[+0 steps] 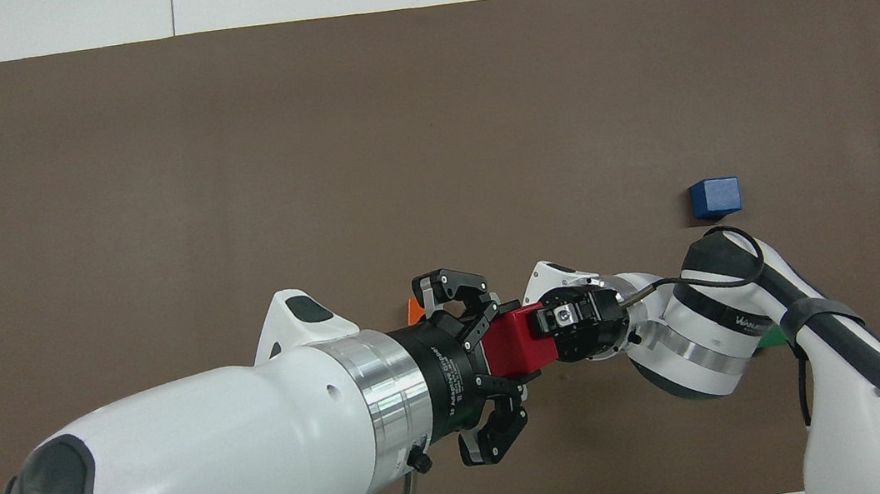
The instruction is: Transfer red block to right arm and stack on blue block
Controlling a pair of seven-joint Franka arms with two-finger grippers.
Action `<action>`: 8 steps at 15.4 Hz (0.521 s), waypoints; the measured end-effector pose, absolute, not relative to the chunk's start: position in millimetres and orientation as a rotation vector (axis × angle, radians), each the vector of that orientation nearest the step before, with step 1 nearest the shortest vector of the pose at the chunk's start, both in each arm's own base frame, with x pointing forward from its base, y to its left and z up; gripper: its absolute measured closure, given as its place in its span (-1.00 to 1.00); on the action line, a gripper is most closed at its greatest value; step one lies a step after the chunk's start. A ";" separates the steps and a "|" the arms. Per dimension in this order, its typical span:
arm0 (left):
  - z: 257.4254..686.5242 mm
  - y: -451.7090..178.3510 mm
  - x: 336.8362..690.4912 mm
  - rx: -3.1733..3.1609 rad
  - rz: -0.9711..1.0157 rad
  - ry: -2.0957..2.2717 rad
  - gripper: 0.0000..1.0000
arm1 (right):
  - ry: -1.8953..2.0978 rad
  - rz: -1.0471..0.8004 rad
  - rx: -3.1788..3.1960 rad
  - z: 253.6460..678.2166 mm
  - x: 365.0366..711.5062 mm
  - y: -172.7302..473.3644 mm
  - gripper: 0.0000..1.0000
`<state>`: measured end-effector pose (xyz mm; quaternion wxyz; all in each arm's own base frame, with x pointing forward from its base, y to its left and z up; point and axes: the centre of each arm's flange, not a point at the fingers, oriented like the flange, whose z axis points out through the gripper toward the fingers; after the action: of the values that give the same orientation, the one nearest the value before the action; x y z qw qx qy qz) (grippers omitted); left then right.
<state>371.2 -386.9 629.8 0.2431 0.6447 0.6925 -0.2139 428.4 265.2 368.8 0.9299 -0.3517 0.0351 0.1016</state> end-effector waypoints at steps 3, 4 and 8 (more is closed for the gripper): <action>627.6 -386.7 371.2 1.763 -0.585 1.897 -0.10 | 0.071 0.211 -0.720 368.8 427.6 266.4 -0.84; 626.9 -386.5 371.2 1.763 -0.586 1.899 -0.10 | 0.071 0.211 -0.720 368.9 427.6 266.4 -0.74; 623.5 -383.3 372.4 1.741 -0.595 1.926 -0.10 | 0.067 0.196 -0.716 369.8 429.5 262.4 -0.12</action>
<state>372.4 -383.3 623.5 0.2367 0.6350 0.7027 -0.2169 429.5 262.4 369.8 0.9314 -0.3496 0.0327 0.0958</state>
